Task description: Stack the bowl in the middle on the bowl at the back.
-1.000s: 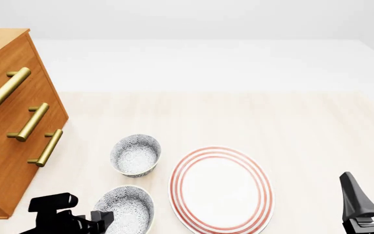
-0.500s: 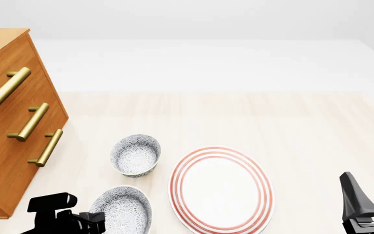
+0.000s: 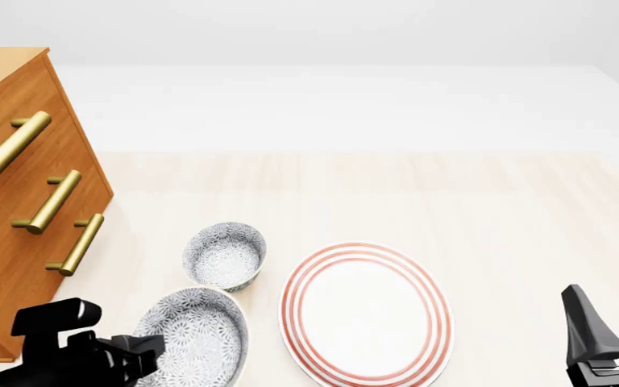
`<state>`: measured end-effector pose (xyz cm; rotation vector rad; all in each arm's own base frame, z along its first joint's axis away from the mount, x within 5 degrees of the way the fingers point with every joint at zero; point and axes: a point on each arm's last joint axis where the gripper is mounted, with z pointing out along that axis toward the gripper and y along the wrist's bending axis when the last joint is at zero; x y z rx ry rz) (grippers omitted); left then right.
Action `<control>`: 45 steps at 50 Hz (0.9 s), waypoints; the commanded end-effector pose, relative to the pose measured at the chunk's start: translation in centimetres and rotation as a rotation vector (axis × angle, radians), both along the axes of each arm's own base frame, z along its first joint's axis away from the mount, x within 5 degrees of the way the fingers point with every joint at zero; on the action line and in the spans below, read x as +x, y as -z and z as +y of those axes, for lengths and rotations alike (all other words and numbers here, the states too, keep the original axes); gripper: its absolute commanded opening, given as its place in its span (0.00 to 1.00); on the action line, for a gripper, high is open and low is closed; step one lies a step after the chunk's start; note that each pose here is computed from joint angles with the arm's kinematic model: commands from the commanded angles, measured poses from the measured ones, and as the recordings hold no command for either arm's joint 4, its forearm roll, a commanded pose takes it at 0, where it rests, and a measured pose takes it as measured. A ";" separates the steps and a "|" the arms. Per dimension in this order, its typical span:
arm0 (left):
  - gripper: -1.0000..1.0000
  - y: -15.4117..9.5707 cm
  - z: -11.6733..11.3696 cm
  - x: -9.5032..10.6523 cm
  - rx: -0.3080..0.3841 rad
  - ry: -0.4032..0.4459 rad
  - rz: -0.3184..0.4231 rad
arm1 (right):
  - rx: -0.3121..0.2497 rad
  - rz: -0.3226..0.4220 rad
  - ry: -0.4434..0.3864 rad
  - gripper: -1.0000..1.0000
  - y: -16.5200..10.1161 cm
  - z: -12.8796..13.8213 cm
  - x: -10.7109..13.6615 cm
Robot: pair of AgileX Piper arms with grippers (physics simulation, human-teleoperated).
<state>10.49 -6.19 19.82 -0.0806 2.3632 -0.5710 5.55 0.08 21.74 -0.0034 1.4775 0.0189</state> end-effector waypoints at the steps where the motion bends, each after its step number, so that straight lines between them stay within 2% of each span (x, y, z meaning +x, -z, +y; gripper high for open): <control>1: 0.00 -1.9 -0.1 -1.4 -0.053 0.021 0.028 | -0.002 0.000 -0.001 1.00 0.0 0.0 0.0; 5: 0.00 -3.3 -0.1 -2.0 -0.070 0.046 0.026 | -0.002 0.001 -0.002 1.00 0.0 0.0 0.0; 6: 0.00 -4.2 -0.1 -2.2 -0.070 0.060 0.019 | -0.003 0.001 -0.002 1.00 0.0 0.0 0.0; 18: 0.00 -7.9 0.5 -3.3 -0.045 0.109 0.004 | -0.003 0.001 -0.003 1.00 0.1 0.0 0.0; 25: 0.00 -10.0 0.6 -4.2 -0.056 0.160 -0.007 | -0.004 0.001 -0.003 1.00 0.1 0.0 0.0; 45: 0.00 -9.8 1.5 -6.1 -0.054 0.233 0.043 | -0.007 0.001 -0.004 1.00 0.0 0.0 0.0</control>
